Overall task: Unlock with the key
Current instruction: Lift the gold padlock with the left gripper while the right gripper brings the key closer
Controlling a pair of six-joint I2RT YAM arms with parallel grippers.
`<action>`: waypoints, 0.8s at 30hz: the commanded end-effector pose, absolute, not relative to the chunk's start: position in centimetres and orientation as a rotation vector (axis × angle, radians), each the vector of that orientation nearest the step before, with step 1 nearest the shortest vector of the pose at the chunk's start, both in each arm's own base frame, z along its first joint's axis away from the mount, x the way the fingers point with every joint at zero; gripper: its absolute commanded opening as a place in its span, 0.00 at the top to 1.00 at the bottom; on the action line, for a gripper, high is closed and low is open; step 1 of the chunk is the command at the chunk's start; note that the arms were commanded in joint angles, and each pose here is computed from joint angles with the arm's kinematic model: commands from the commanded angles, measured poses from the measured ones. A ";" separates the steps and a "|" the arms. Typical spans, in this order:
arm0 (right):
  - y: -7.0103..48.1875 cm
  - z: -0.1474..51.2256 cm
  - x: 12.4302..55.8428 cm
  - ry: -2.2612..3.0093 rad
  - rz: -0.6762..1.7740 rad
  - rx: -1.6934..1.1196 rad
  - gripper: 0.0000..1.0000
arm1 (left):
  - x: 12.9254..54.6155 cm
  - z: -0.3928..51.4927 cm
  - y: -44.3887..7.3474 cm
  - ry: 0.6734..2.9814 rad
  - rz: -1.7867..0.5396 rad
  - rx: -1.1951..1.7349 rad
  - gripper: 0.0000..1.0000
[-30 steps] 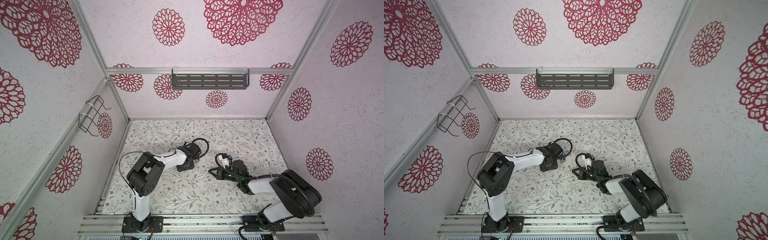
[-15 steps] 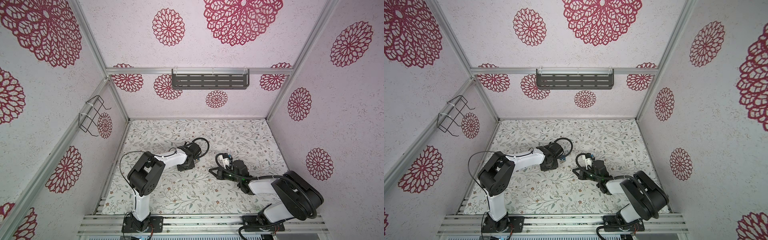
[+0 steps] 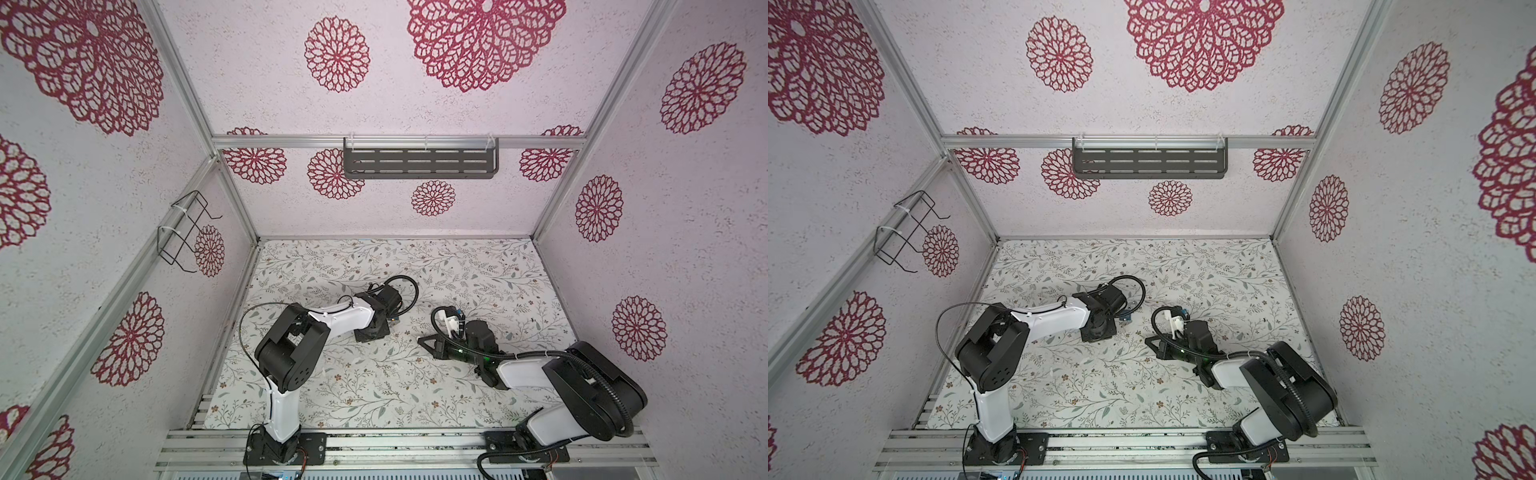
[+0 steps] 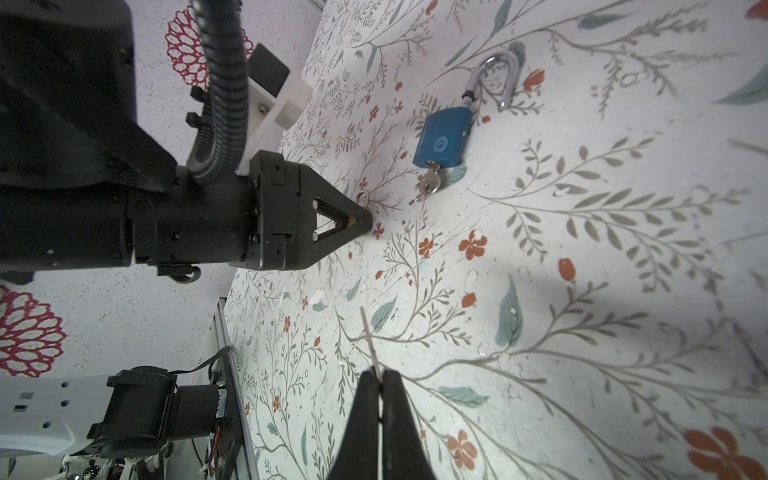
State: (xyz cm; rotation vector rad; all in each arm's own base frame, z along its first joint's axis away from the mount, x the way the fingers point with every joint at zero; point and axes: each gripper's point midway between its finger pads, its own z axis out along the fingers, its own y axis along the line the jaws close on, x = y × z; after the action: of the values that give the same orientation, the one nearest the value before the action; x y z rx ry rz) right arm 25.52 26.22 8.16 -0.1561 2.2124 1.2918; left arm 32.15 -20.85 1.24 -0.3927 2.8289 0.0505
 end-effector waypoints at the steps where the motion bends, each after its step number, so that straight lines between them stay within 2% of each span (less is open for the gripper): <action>1: 26.2 9.9 26.0 2.134 1.280 -0.196 1.00 | 32.3 2.7 -20.7 2.796 0.017 -0.434 0.77; 13: 25.1 12.4 26.6 2.100 1.121 -0.189 1.00 | 31.8 8.3 -21.7 2.541 -0.341 -0.661 0.83; 24: 26.4 15.4 23.9 2.096 0.928 -0.275 1.00 | 29.7 14.6 -21.6 2.252 -0.664 -0.849 0.90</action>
State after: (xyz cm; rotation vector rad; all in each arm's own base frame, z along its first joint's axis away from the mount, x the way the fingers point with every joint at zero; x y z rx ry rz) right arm 23.66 26.78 14.66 -0.2774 2.1056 1.0347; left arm 29.14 -21.32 12.15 -0.7557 2.3888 -0.5387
